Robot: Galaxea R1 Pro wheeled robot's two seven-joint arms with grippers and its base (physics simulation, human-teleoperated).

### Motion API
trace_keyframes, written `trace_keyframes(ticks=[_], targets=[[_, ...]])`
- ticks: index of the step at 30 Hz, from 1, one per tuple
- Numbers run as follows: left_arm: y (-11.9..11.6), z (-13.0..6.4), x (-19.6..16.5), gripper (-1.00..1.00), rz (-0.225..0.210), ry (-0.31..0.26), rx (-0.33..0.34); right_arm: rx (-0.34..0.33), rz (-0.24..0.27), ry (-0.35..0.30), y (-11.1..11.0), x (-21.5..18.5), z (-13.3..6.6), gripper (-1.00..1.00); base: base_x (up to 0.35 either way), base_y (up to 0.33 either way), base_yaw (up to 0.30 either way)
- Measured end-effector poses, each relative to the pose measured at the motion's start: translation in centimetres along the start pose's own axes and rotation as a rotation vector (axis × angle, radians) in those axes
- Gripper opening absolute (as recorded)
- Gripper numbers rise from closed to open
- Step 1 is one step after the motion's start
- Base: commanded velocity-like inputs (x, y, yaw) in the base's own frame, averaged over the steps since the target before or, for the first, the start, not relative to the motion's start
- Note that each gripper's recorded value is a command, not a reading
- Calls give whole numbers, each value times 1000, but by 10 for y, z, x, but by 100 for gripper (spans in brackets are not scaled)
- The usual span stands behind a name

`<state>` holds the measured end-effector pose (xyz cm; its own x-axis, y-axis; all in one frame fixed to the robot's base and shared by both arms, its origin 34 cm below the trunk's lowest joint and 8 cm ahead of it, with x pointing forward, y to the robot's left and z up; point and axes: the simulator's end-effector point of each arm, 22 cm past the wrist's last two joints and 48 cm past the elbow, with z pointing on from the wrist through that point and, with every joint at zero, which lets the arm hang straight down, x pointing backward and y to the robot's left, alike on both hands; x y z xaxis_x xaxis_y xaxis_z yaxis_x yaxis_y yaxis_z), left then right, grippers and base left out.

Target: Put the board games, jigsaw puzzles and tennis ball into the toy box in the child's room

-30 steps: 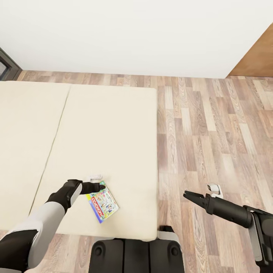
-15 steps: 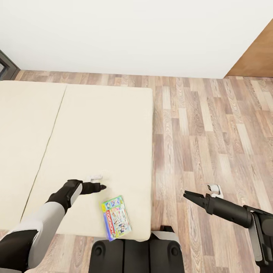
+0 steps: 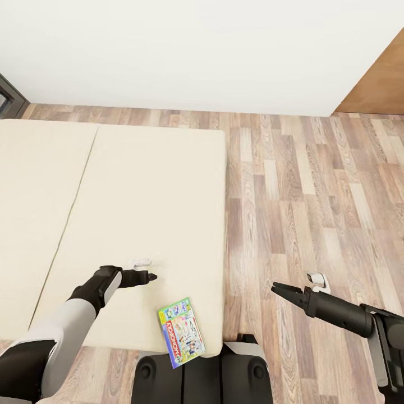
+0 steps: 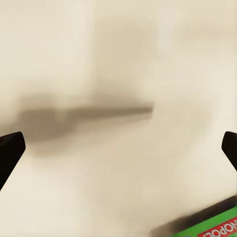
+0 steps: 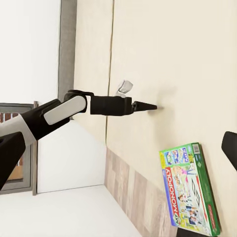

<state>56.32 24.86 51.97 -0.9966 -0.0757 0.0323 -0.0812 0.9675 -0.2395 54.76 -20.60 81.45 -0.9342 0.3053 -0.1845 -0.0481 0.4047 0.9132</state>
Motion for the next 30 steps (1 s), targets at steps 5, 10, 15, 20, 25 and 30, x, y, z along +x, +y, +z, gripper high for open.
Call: trace_keyframes(ticks=[5,10,15,20,25,30], targets=[[0,0,0,100,-1,0,0,0,0,0,0,0,0,100,0,0,0],[0,0,1,100,-1,1,0,0,0,0,0,0,0,100,0,0,0],[1,1,3,100,-2,3,0,0,0,0,0,0,0,100,0,0,0],[1,1,4,100,-2,4,-1,0,0,0,0,0,0,100,0,0,0],[1,1,5,100,-2,4,-1,-1,0,0,0,0,0,100,0,0,0],[1,1,5,100,-2,5,-1,-1,0,0,0,0,0,100,-1,-6,0]])
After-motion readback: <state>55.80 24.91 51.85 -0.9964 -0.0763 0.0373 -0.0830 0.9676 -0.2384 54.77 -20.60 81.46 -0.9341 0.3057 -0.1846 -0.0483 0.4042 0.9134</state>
